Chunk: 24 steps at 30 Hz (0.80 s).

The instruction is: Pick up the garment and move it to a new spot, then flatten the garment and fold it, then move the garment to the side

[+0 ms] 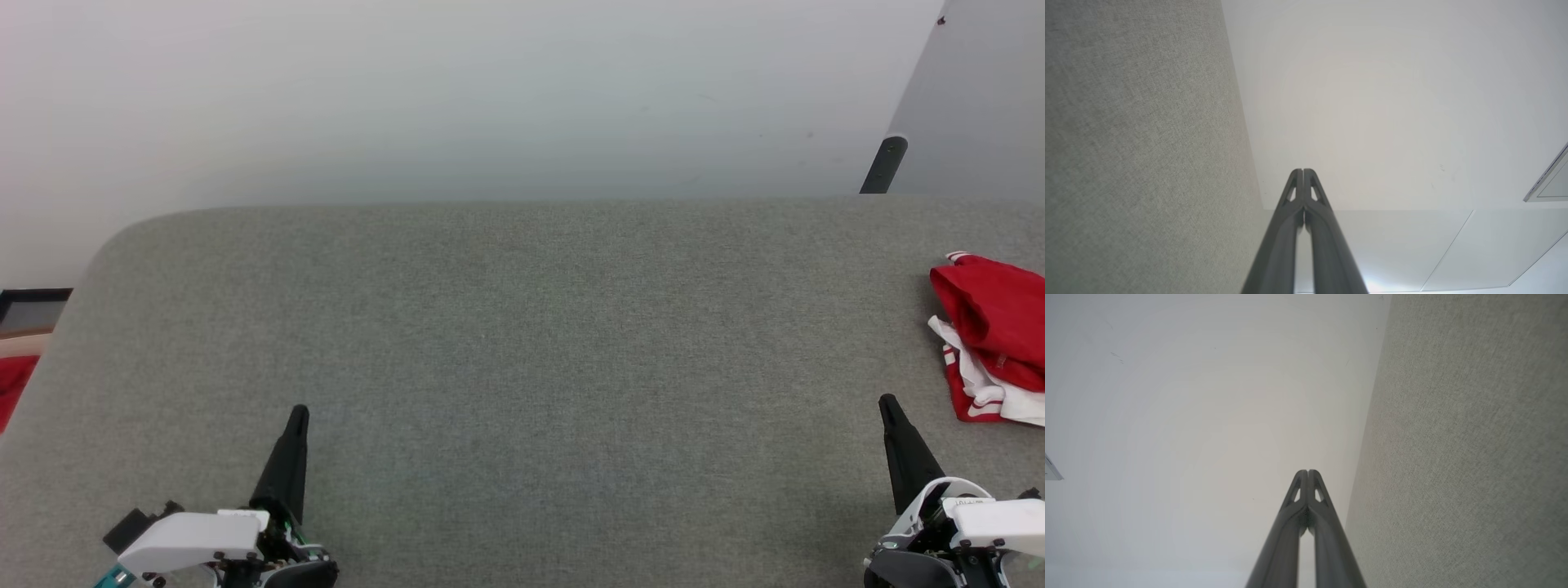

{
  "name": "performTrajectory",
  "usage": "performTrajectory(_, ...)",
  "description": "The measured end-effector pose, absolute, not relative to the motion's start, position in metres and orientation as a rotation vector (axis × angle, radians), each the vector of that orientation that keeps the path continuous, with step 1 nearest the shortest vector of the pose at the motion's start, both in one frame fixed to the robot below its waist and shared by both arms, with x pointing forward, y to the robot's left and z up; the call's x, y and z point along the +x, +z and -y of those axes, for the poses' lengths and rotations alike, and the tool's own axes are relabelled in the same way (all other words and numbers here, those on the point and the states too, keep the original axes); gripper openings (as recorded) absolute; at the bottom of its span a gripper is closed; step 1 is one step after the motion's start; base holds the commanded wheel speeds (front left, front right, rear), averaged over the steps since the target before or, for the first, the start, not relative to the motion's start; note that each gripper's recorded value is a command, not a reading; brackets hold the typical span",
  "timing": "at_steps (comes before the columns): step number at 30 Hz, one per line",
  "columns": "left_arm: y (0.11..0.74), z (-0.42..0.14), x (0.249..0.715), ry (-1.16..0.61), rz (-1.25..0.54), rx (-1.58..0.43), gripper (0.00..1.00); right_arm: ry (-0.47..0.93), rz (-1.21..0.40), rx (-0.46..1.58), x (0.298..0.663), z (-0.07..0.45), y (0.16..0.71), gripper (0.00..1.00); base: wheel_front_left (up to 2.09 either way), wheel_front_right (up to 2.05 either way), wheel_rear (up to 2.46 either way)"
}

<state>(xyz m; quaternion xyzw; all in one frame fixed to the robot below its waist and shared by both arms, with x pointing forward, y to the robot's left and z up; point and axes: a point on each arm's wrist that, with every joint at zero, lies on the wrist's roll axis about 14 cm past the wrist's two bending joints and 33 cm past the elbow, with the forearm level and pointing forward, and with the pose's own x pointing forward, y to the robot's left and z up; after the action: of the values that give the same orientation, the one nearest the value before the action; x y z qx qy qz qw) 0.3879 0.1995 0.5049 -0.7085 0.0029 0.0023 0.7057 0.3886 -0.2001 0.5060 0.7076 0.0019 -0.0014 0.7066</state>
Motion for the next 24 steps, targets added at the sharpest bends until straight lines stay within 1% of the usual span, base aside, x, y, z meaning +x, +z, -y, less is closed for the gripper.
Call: performTrajectory(24, 0.5049, -0.1995, 0.3879, 0.005, -0.006, -1.575, 0.0, -0.003, -0.004, 1.573, 0.3886, 0.1999, 0.5059, 0.0, 0.0, 0.0, 0.0)
